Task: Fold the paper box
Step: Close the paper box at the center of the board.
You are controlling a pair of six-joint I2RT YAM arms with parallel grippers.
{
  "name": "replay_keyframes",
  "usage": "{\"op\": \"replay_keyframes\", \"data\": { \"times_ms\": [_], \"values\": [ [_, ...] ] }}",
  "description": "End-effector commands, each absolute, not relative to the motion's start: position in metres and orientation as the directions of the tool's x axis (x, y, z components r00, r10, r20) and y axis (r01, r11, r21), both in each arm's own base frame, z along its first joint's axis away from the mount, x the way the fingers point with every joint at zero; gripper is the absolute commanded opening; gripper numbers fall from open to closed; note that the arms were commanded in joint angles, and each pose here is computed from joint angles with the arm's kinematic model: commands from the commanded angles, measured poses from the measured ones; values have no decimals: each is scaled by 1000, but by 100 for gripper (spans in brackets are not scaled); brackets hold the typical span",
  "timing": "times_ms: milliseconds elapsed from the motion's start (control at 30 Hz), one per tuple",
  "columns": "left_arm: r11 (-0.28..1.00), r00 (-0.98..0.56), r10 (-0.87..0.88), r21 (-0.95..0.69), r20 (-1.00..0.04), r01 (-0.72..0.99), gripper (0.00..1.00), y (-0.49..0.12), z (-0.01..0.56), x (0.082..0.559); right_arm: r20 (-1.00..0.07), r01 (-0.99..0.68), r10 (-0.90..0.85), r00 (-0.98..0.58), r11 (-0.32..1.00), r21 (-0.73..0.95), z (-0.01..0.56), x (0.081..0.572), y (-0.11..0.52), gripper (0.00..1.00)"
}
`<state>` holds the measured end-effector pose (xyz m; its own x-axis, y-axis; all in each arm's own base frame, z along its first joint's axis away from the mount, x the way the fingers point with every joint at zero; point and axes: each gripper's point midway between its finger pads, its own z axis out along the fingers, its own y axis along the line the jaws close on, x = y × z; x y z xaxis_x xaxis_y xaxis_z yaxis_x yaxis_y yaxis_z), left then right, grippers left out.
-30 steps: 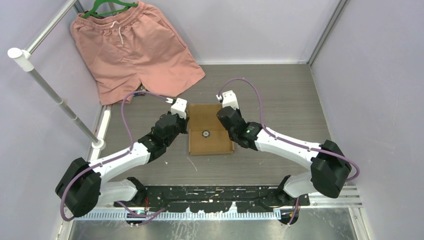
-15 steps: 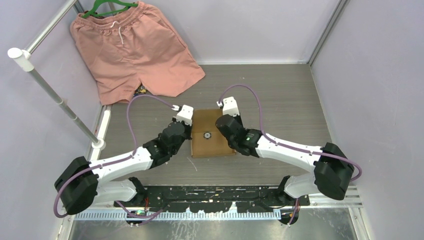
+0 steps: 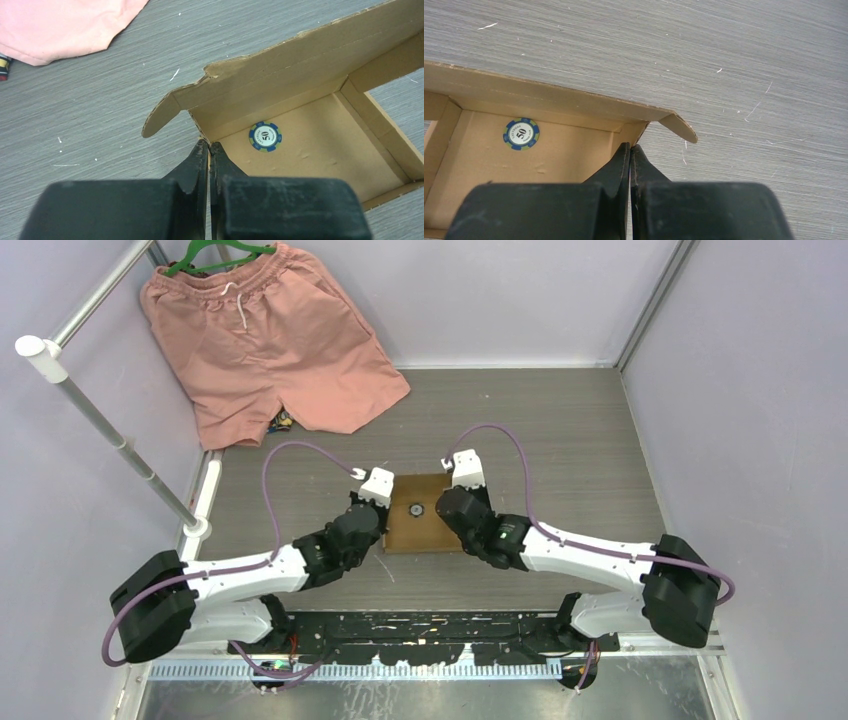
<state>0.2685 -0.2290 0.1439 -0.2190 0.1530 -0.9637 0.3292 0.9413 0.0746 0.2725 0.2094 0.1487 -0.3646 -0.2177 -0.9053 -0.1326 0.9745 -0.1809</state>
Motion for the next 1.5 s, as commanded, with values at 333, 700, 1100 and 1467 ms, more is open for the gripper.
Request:
{"op": "replay_keyframes", "data": {
  "times_ms": [333,700,1100,1467],
  "values": [
    [921,-215,83,-7,-973,390,0,-253,134,249,-930,-183,-74,-359,983,-7,139,254,237,1],
    [921,-229,108,11,-967,389,0,-252,119,237,-920,-208,-112,-376,977,-34,115,232,243,1],
    [929,-291,100,-15,-952,369,0,-237,100,226,-906,-255,-90,-414,967,21,98,207,245,29],
    [938,-306,127,14,-943,345,0,-235,92,229,-879,-372,-3,-477,907,198,117,177,244,53]
  ]
}}
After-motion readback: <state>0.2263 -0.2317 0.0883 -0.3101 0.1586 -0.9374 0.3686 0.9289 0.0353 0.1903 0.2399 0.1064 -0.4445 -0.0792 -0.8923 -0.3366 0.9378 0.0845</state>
